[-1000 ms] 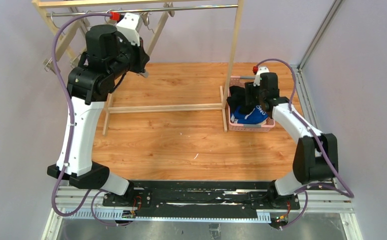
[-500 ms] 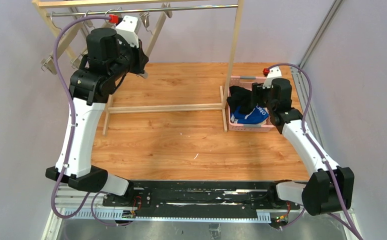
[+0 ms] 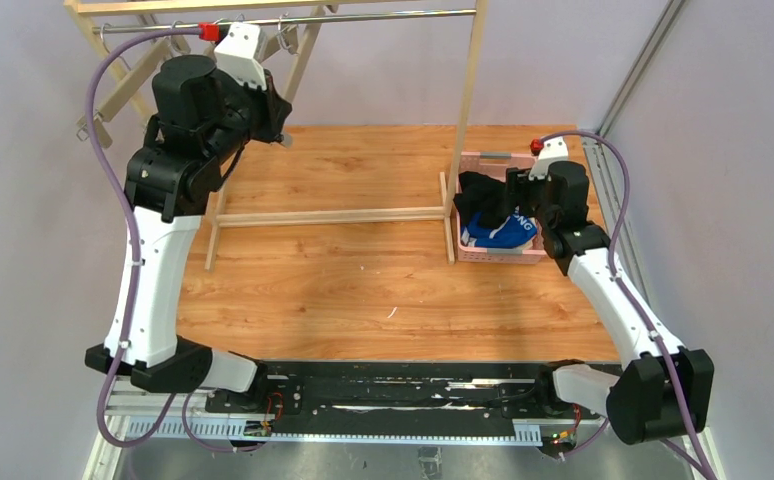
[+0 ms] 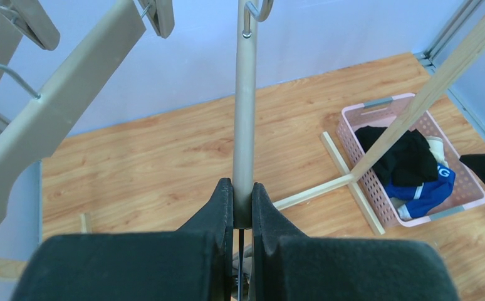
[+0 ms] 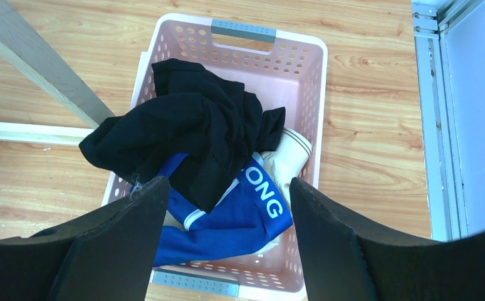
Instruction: Remove the underwear clipped to the hanger
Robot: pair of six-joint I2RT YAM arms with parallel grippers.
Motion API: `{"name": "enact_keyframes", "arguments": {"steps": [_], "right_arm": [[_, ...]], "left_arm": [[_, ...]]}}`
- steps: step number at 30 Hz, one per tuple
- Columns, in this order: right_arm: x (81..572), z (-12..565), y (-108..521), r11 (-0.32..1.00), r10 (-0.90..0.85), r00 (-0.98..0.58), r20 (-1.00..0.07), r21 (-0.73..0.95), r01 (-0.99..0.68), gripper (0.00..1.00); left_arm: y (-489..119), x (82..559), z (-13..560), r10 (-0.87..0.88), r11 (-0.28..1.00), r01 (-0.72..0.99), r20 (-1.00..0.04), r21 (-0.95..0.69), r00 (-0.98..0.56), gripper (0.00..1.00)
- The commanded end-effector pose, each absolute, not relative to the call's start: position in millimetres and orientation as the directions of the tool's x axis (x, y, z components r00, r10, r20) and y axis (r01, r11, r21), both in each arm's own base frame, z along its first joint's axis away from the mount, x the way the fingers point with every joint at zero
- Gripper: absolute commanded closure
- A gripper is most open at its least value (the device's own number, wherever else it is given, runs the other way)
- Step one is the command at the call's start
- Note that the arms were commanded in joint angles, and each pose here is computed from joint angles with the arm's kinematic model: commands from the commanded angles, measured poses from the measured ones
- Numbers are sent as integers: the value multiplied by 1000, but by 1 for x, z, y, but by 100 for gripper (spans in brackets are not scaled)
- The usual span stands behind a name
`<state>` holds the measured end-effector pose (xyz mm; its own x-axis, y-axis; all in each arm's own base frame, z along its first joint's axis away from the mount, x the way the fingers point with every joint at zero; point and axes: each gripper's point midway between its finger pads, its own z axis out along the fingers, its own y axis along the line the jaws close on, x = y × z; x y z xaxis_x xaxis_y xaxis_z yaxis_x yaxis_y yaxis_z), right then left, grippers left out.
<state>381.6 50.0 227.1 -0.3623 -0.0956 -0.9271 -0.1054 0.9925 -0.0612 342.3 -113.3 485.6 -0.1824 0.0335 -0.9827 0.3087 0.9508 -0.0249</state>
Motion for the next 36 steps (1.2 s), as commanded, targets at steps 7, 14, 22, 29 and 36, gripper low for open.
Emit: {"name": "enact_keyframes", "arguments": {"steps": [7,14,22,29,36], "right_arm": [[373,235,46,995,-69,-326,-943,-40,-95,27],[367,238,48,994,-61,-316,-947,-28,-106,27],[361,246,46,995,-52,-294,-954,-24,-97,27],[359,254,37,999,-39,-304,-952,-27,-43,27],[345,277,17,997,-27,-303,-952,-49,62,26]], "left_arm": [[-115,370,498,29,956,294,-990,-14,-141,100],[-109,389,491,38,963,270,-985,-9,-167,100],[-109,392,474,51,960,282,-987,6,-152,68],[-96,377,491,52,970,240,-995,31,-81,40],[-79,347,500,41,981,192,-998,33,-38,36]]}}
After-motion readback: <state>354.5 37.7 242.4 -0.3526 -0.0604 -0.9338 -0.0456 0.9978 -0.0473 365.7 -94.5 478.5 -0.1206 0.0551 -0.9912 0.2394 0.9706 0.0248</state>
